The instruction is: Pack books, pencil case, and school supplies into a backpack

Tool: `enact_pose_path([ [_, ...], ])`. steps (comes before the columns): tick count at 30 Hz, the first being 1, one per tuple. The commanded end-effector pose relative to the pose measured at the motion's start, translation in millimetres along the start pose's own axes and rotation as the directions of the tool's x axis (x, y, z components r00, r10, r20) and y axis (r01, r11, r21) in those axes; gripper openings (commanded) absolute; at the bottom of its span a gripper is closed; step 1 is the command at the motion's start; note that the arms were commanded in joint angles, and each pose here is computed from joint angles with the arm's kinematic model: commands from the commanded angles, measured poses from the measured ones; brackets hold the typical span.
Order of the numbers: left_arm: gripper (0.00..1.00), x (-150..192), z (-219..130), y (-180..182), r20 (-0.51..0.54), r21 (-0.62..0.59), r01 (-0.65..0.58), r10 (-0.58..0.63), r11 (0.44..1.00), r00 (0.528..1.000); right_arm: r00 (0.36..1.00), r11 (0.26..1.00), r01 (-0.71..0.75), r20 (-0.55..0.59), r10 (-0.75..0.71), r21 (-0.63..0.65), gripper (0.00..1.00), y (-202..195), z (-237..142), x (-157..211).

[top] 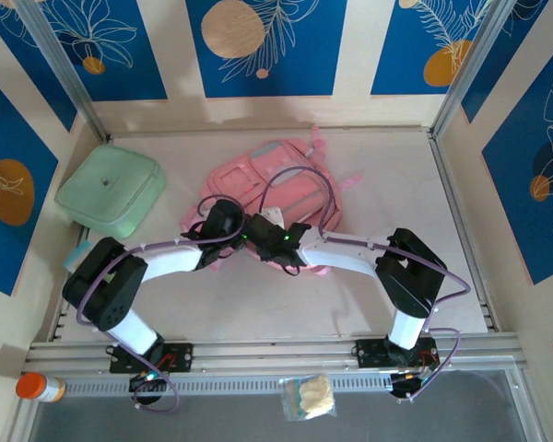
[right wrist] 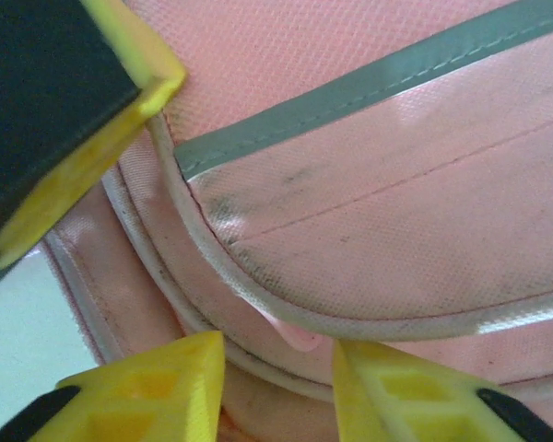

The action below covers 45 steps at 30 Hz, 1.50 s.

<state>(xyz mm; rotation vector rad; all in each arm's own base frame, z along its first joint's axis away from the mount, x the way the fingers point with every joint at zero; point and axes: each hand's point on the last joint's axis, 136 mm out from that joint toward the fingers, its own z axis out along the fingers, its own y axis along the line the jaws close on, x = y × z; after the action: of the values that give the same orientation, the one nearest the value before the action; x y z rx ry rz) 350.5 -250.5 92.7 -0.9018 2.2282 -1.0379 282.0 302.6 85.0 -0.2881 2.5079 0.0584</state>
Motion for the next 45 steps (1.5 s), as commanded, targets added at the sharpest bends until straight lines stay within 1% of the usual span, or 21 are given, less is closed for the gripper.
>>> enact_pose_path([
  [1,0.00,4,-16,-49,-0.020,0.137,0.008,-0.006,0.990,1.000,0.998,0.995,-0.053,0.044,0.050,0.083,0.39,-12,0,-10],
  [4,0.00,5,-19,-58,-0.028,0.163,0.016,-0.012,0.986,1.000,0.996,0.992,-0.080,0.058,0.075,0.099,0.43,-11,-1,-18],
  [7,0.00,8,-21,-59,-0.034,0.169,0.026,-0.020,0.985,0.999,0.990,0.985,-0.135,0.058,0.130,0.106,0.45,-12,-2,-23],
  [8,0.00,8,-22,-59,-0.032,0.174,0.028,-0.023,0.984,0.999,0.989,0.986,-0.142,0.063,0.137,0.091,0.45,-9,-3,-25],
  [11,0.00,8,-22,-60,-0.034,0.172,0.028,-0.023,0.985,0.999,0.991,0.994,-0.099,0.093,0.094,0.042,0.45,11,-5,-28],
  [13,0.00,10,-23,-60,-0.042,0.179,0.030,-0.023,0.983,0.999,0.991,0.991,-0.101,0.096,0.092,0.091,0.45,9,-4,-28],
  [15,0.00,8,-24,-58,-0.032,0.176,0.034,-0.029,0.984,0.999,0.990,0.979,-0.124,0.080,0.112,0.160,0.42,-2,-3,-25],
  [17,0.00,6,-26,-54,-0.022,0.169,0.032,-0.029,0.985,0.999,0.989,0.971,-0.145,0.068,0.134,0.190,0.31,-12,-3,-23],
  [18,0.00,5,-27,-53,-0.016,0.164,0.026,-0.024,0.986,1.000,0.987,0.968,-0.157,0.061,0.147,0.196,0.27,-17,-6,-21],
  [20,0.00,4,-30,-51,-0.004,0.146,0.004,-0.004,0.989,1.000,0.984,0.964,-0.177,0.064,0.167,0.196,0.27,-24,-14,-18],
  [22,0.00,2,-30,-47,0.003,0.125,-0.004,0.004,0.992,1.000,0.981,0.962,-0.190,0.062,0.182,0.195,0.23,-33,-20,-13],
  [24,0.00,1,-30,-47,0.007,0.125,-0.008,0.007,0.992,1.000,0.978,0.960,-0.209,0.039,0.206,0.187,0.19,-42,-21,-7],
  [26,0.00,0,-29,-45,0.009,0.121,-0.007,0.006,0.993,1.000,0.979,0.968,-0.201,0.017,0.201,0.150,0.14,-42,-18,-5],
  [30,0.00,1,-27,-48,0.005,0.128,-0.007,0.007,0.992,1.000,0.995,0.993,-0.103,0.003,0.103,0.066,0.11,-24,-9,-4],
  [33,0.00,1,-26,-49,0.003,0.126,-0.014,0.014,0.992,1.000,0.999,0.999,-0.047,0.012,0.048,-0.021,0.13,-5,-12,-10],
  [36,0.00,1,-26,-48,0.004,0.127,-0.009,0.008,0.992,1.000,0.999,0.996,0.013,0.050,-0.009,-0.091,0.22,15,-21,-11],
  [39,0.00,1,-27,-49,0.006,0.124,-0.013,0.013,0.992,1.000,0.999,0.998,0.023,0.029,-0.021,-0.066,0.26,14,-18,-5],
  [41,0.00,1,-28,-49,0.005,0.121,-0.017,0.017,0.992,1.000,1.000,0.999,0.018,0.020,-0.017,-0.043,0.32,9,-15,-6],
  [43,0.00,-1,-29,-49,0.012,0.120,-0.021,0.020,0.992,1.000,1.000,0.999,0.014,0.013,-0.013,-0.042,0.37,9,-11,-9],
  [45,0.00,-1,-31,-49,0.019,0.119,-0.023,0.021,0.993,1.000,1.000,0.999,0.019,0.016,-0.019,-0.046,0.39,13,-9,-12],
])
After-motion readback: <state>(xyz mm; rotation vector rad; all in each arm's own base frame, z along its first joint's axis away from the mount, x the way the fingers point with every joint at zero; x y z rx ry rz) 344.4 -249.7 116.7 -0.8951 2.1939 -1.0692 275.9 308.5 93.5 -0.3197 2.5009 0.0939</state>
